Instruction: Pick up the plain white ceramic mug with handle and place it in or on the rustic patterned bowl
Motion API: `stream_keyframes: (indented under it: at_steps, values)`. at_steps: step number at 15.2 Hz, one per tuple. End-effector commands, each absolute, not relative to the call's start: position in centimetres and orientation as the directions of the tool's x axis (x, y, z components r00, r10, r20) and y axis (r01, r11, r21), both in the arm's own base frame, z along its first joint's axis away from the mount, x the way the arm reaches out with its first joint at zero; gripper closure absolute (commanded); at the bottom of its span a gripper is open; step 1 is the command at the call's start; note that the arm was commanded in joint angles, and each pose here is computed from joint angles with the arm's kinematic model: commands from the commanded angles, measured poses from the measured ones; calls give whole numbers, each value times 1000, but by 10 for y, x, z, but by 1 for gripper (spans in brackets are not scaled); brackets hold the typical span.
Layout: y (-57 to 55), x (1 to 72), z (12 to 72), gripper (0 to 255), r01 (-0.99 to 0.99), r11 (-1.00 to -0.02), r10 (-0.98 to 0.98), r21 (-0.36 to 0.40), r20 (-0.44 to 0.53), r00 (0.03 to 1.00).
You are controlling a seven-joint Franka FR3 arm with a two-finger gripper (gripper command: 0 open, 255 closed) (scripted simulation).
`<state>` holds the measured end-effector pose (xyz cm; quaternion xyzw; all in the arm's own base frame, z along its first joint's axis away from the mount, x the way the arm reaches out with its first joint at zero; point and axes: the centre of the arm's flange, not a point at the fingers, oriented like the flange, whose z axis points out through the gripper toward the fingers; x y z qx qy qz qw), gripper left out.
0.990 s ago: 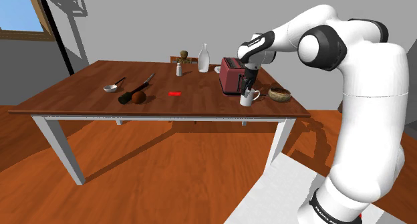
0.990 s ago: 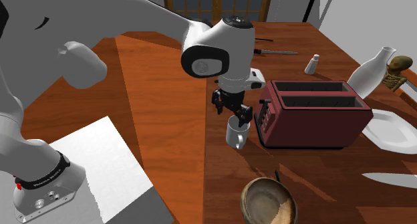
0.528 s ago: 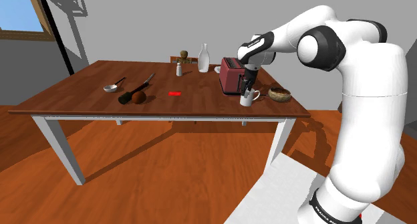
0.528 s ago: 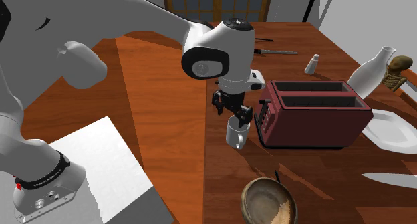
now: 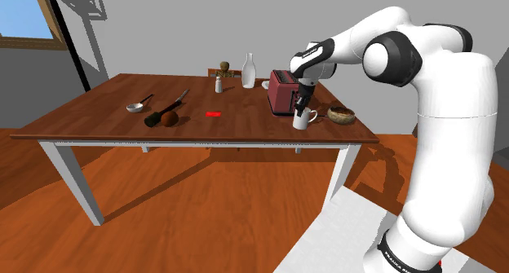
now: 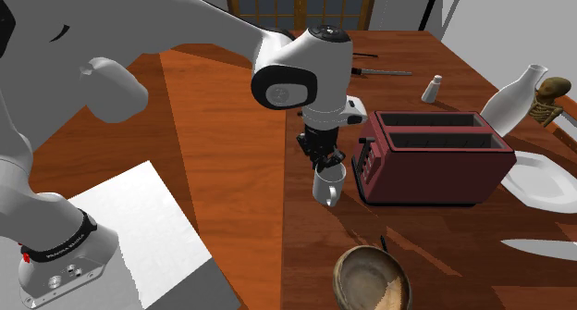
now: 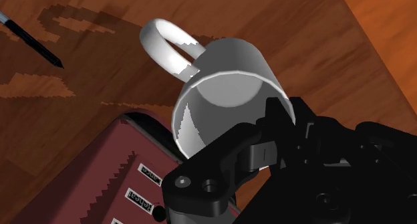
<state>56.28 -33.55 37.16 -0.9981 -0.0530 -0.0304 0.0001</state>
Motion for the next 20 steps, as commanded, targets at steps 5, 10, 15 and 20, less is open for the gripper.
stream_keyframes:
  at_steps: [5,10,15,20]
  values:
    - [-336,563,382,255,106,-994,106,3,60,993]
    - [-336,563,408,255,106,-994,106,3,60,993]
    - [-336,563,435,255,106,-994,106,3,60,993]
    - [-336,563,461,255,106,-994,106,3,60,993]
